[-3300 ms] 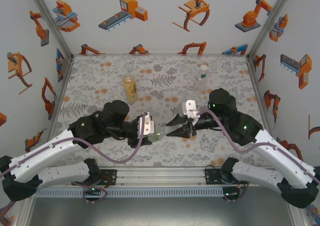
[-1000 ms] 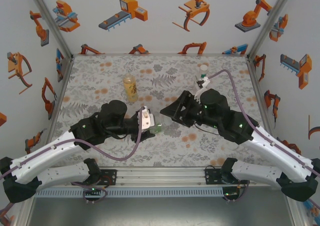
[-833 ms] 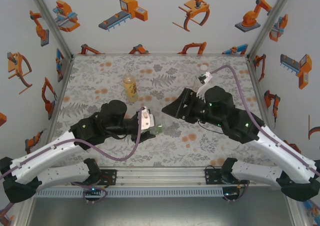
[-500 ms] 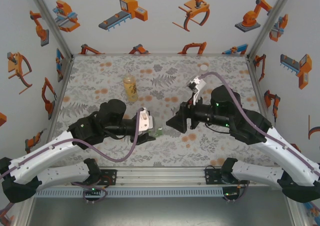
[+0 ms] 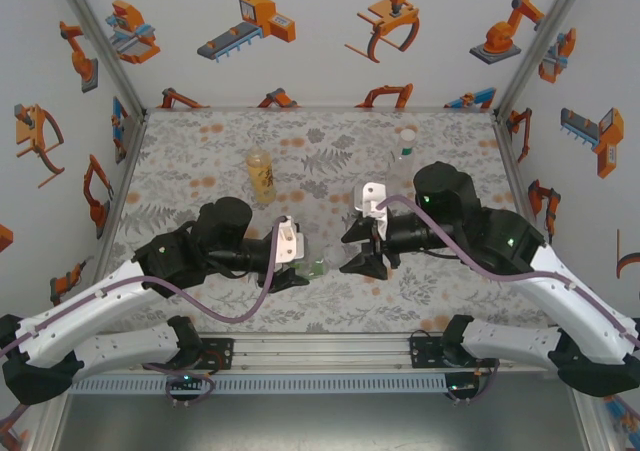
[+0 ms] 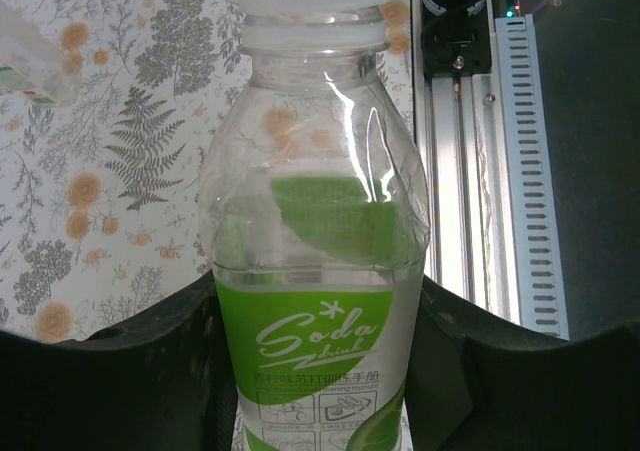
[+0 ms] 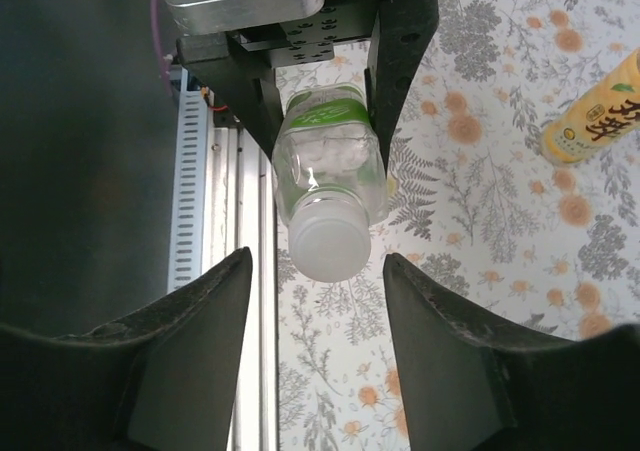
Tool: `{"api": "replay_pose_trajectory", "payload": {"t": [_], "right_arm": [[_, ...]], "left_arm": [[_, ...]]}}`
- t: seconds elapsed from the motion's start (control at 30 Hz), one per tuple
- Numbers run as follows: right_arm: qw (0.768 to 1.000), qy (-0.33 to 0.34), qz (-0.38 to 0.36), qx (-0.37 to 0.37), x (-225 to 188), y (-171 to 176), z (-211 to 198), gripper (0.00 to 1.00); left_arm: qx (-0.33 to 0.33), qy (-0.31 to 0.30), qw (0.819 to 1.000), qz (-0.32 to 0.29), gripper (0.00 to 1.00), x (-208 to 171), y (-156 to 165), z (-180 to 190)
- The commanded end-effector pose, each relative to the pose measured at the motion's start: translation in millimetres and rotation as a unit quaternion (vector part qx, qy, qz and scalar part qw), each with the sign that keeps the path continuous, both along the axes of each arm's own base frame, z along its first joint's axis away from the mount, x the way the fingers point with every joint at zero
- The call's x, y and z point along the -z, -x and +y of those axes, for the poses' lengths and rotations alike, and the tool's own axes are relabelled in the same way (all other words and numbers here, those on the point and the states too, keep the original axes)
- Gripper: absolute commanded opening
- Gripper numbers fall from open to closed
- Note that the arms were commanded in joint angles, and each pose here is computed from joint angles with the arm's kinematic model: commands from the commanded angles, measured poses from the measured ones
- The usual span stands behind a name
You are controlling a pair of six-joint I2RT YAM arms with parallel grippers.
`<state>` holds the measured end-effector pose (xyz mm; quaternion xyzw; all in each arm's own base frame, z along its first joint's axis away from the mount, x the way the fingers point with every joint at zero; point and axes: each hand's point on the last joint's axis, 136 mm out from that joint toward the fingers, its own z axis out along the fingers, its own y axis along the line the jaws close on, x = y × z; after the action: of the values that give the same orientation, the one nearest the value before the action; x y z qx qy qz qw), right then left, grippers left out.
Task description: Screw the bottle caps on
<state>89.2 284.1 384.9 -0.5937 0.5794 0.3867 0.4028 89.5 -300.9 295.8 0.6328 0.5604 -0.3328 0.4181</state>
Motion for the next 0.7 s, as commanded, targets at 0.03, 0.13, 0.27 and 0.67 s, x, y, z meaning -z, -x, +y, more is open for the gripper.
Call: {"api": "replay_pose_trajectory", "payload": {"t": [0.03, 0.13, 0.27, 0.67], "right_arm": [[0.999, -0.022, -0.029, -0.016, -6, 1, 4, 0.50], [0.999, -0.025, -0.026, -0.013, -5, -1, 6, 0.50], [0.999, -0.026, -0.020, -0.016, -3, -1, 9, 0.49], [1.000, -0.019, -0.010, -0.011, 5, -3, 11, 0.46]], "left_arm": [[0.015, 0.019, 1.000, -0.010, 0.00, -18, 6, 1], [0.015, 0.020, 1.000, -0.009, 0.00, -18, 6, 1], [0.014, 0.022, 1.000, -0.009, 0.00, -19, 6, 2], [0.012, 0.026, 1.000, -0.012, 0.00, -20, 6, 2]]}}
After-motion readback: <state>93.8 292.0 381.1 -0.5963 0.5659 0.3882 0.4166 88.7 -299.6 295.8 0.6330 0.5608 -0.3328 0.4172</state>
